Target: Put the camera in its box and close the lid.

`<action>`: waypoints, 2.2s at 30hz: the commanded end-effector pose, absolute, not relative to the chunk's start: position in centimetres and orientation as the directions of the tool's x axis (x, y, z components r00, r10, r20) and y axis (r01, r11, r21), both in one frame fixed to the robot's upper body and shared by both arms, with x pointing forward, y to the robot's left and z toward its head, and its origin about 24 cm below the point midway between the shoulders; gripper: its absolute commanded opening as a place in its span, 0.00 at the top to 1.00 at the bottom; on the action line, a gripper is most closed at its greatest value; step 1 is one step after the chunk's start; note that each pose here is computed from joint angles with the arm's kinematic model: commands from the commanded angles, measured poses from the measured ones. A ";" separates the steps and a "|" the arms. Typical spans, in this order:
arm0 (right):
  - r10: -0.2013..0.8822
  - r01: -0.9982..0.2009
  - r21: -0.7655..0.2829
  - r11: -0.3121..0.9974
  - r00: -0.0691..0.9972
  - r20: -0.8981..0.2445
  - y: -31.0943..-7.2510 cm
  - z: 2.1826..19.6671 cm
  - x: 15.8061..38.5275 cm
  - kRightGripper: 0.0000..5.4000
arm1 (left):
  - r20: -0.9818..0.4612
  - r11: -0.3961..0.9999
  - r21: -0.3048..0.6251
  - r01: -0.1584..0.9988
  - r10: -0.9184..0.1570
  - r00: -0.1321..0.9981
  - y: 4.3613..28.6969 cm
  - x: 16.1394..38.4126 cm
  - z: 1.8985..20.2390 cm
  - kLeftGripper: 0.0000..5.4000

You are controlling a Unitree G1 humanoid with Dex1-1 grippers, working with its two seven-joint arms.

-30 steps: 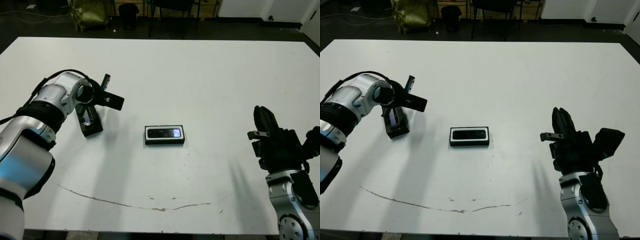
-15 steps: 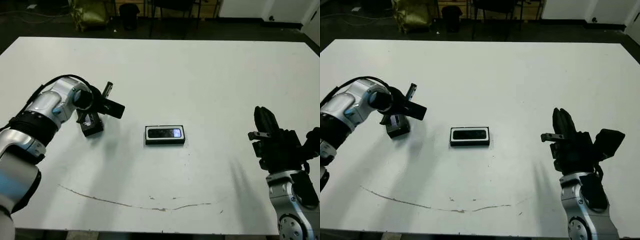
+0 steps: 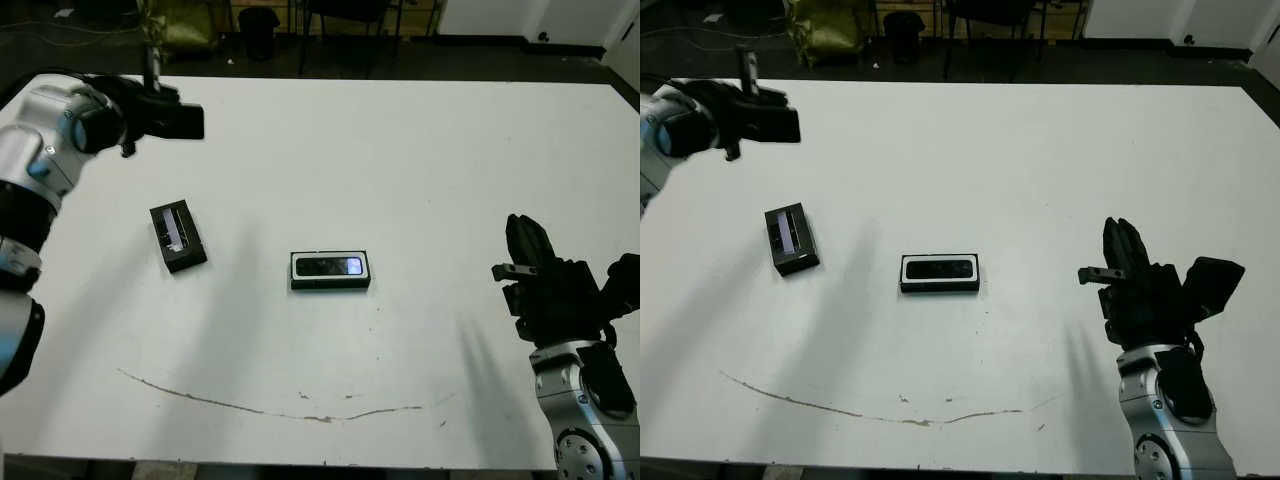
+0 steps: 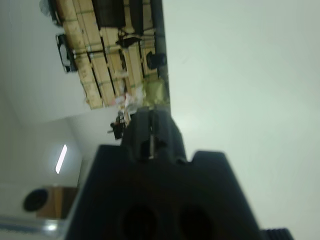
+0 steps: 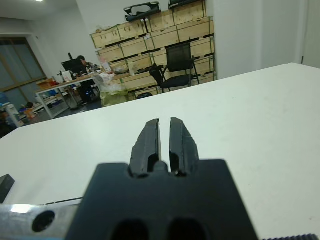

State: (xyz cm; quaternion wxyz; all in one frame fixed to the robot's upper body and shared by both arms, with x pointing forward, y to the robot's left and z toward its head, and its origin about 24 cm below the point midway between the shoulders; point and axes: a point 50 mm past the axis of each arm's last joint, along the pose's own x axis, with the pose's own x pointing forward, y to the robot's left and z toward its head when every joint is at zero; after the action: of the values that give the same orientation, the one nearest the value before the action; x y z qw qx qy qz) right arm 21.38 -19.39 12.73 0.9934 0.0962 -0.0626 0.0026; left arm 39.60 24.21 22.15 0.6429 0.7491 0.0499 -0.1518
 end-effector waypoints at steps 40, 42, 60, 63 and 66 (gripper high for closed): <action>-0.057 0.046 0.131 0.990 0.995 0.080 -19.2 12.7 20.6 1.00 | -0.712 -0.372 0.630 0.682 0.073 0.698 24.6 38.0 9.3 1.00; -0.056 0.045 0.131 0.990 0.996 0.076 -19.2 12.7 20.6 1.00 | -0.719 -0.361 0.626 0.692 0.076 0.691 24.6 37.9 9.2 1.00; -0.062 0.052 0.138 0.989 0.995 0.076 -19.1 13.0 20.5 1.00 | -0.798 -0.307 0.587 0.749 -0.060 0.600 23.6 37.0 9.3 1.00; -0.057 0.047 0.136 0.990 0.996 0.075 -19.2 12.9 20.5 1.00 | -0.802 -0.310 0.585 0.750 -0.080 0.592 23.3 36.7 9.2 1.00; -0.065 0.055 0.128 0.990 0.995 0.075 -19.3 12.9 20.5 1.00 | -0.807 -0.319 0.581 0.749 -0.102 0.582 23.0 36.4 9.1 1.00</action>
State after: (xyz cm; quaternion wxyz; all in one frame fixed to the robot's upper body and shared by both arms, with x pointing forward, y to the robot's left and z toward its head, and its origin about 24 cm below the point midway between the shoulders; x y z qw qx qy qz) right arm 20.58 -19.05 13.27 0.9961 0.0679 -0.0515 -0.0234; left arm 37.35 22.66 10.87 0.5473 0.7202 0.2071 -0.3725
